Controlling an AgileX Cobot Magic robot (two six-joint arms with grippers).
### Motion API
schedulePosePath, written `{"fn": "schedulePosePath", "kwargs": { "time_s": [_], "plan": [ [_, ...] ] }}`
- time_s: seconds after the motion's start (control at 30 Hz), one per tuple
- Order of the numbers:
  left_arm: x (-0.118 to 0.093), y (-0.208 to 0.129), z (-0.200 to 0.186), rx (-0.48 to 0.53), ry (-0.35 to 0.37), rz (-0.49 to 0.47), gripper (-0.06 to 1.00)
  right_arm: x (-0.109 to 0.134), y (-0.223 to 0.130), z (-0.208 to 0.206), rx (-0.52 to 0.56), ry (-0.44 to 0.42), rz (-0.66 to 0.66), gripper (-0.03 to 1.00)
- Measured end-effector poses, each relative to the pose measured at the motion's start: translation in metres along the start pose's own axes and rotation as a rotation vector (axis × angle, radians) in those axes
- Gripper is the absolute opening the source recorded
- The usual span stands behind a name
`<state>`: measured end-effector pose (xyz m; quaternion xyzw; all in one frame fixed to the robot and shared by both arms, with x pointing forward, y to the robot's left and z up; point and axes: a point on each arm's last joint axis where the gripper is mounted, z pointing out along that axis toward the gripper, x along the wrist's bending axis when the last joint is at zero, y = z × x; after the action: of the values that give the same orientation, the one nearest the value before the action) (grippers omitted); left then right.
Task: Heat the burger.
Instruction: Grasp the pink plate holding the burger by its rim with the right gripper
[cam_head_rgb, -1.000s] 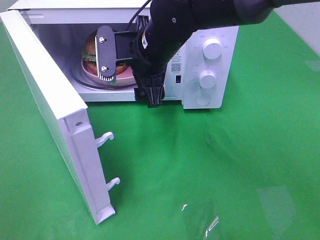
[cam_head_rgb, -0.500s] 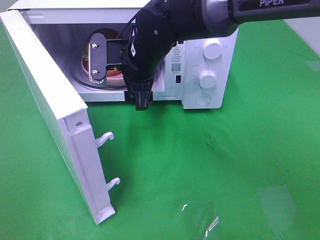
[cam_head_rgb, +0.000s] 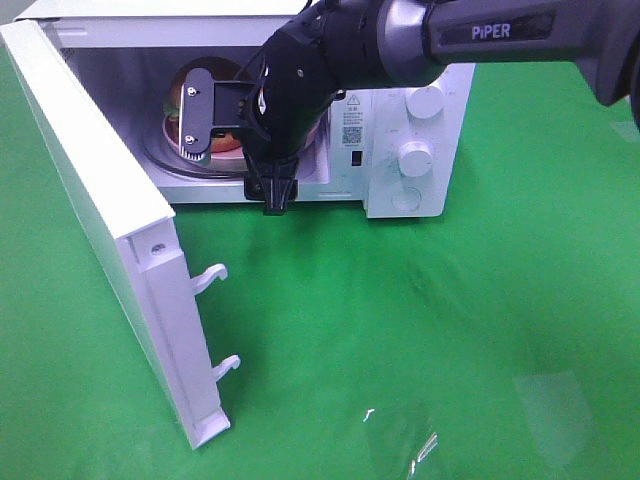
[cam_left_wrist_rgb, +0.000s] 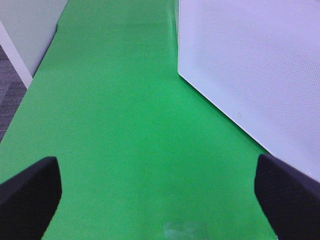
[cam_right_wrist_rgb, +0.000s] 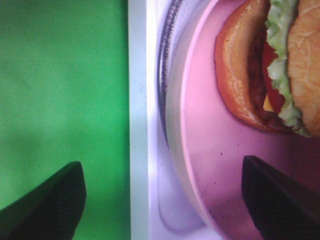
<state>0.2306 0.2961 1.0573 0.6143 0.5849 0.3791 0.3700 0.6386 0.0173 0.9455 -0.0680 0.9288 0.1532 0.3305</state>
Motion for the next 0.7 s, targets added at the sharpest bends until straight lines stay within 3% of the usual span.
{"fn": "schedulePosePath", "kwargs": {
  "time_s": [0.7],
  "plan": [
    [0.0,0.0,0.0,0.0,0.0,0.0,0.97,0.003,-0.003,0.045,0.011,0.019,0.045,0.79]
  ]
}}
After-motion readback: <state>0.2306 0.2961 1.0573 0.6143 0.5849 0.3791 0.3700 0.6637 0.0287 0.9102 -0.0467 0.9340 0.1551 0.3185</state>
